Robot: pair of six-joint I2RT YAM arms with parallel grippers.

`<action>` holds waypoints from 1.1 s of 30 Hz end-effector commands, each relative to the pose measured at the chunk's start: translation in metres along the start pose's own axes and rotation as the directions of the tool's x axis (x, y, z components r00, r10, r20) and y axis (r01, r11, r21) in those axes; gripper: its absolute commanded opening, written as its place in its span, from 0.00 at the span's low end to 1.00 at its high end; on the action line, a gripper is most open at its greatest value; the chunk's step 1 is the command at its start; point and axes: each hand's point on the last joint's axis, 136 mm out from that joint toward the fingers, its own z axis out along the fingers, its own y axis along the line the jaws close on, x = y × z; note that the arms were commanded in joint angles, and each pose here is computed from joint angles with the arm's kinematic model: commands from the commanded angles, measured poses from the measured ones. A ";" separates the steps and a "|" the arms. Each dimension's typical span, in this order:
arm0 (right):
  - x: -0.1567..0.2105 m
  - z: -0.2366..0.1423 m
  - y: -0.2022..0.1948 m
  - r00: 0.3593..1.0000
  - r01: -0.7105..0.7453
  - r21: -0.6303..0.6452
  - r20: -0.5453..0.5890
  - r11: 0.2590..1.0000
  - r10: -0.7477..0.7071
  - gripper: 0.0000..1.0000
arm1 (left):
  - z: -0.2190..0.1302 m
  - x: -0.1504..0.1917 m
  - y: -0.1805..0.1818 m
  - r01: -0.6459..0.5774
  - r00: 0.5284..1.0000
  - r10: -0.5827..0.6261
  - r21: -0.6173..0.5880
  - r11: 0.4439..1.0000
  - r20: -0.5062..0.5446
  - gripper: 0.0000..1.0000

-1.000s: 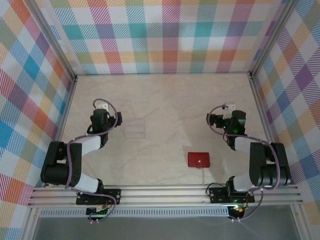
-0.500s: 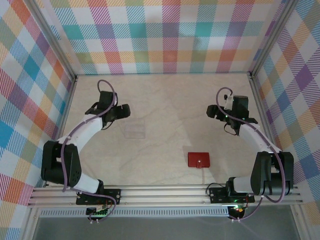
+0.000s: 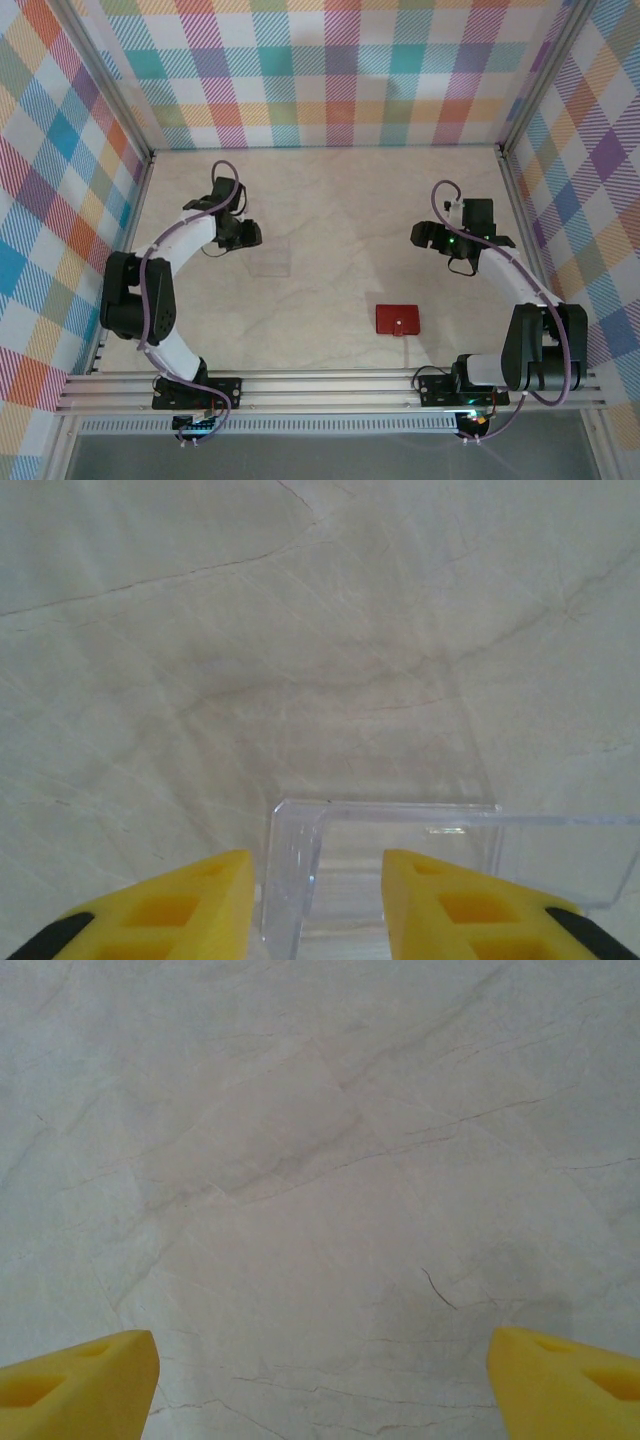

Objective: Take the credit cards out of the card holder

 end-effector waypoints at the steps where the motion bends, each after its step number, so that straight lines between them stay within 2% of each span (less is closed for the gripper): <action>1: -0.006 -0.008 0.007 1.000 0.022 -0.011 0.013 1.000 -0.022 0.86 | 0.000 0.003 -0.004 -0.019 0.999 0.019 0.007 1.000 -0.040 0.35; 8: -0.008 -0.010 0.008 0.999 0.029 -0.012 0.018 0.999 -0.029 0.86 | 0.009 0.004 0.005 -0.043 0.997 0.040 -0.044 0.998 -0.068 0.27; 15: -0.009 -0.011 0.010 0.999 0.031 -0.019 0.018 0.999 -0.031 0.86 | 0.021 0.005 0.004 -0.050 0.995 0.046 -0.040 0.998 -0.090 0.20; 24: -0.010 -0.014 0.012 0.999 0.032 -0.026 0.024 0.999 -0.031 0.86 | 0.013 0.004 -0.001 -0.061 0.996 0.058 -0.034 0.998 -0.072 0.05; 33: -0.011 -0.016 0.012 0.999 0.031 -0.020 0.034 0.999 -0.030 0.85 | -0.002 -0.005 -0.043 -0.062 0.998 0.061 -0.068 0.996 -0.012 0.02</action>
